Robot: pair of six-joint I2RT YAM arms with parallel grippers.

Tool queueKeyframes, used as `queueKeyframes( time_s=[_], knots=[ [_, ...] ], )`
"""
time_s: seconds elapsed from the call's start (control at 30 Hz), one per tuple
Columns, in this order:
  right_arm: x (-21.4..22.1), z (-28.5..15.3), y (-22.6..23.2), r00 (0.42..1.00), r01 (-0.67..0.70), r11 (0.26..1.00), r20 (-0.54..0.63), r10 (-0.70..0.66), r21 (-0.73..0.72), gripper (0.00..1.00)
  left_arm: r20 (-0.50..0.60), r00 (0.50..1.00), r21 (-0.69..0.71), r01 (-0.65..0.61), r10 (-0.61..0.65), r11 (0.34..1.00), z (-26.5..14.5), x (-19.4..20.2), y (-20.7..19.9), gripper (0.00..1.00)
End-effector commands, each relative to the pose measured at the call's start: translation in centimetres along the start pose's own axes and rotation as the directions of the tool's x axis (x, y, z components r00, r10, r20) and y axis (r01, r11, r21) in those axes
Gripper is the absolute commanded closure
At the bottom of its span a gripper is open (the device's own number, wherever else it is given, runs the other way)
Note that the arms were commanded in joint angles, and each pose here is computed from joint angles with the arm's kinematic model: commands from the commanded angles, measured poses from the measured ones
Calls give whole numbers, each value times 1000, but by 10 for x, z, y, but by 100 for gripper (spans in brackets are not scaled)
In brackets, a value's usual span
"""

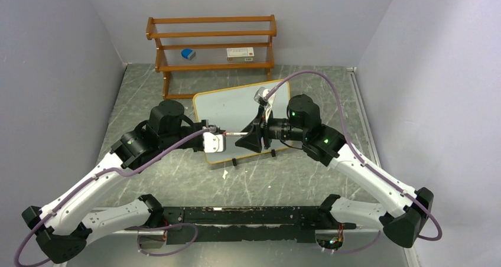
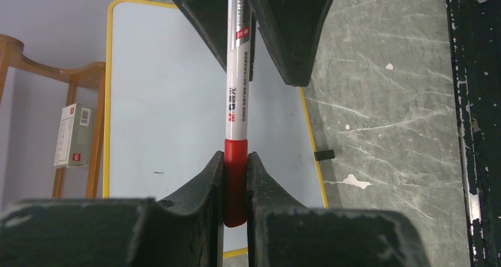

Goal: Write a sentence on the whiteboard
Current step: Pass from the right arm to the left

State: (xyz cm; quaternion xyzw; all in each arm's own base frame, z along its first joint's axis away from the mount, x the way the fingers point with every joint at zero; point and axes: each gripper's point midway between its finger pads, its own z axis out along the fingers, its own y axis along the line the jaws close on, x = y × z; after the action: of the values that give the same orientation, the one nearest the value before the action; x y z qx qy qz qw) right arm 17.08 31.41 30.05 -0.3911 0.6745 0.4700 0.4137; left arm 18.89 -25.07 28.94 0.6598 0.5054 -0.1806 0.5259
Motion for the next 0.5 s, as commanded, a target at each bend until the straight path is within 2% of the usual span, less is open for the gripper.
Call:
queueKeyframes(
  time_s=[0.0,0.13,0.47],
  knots=[
    [-15,-11,10,1000,20,1000,13,-20,-17,49,-28,998,-5,-54,54,999,-9,-6,0,95],
    [-18,-14,4,1000,-8,1000,-4,8,-5,46,-33,997,5,-62,63,998,-12,-8,-4,95],
    [-17,-11,12,999,-35,996,-25,33,-82,47,-21,997,16,-70,70,997,-11,-13,-7,95]
  ],
)
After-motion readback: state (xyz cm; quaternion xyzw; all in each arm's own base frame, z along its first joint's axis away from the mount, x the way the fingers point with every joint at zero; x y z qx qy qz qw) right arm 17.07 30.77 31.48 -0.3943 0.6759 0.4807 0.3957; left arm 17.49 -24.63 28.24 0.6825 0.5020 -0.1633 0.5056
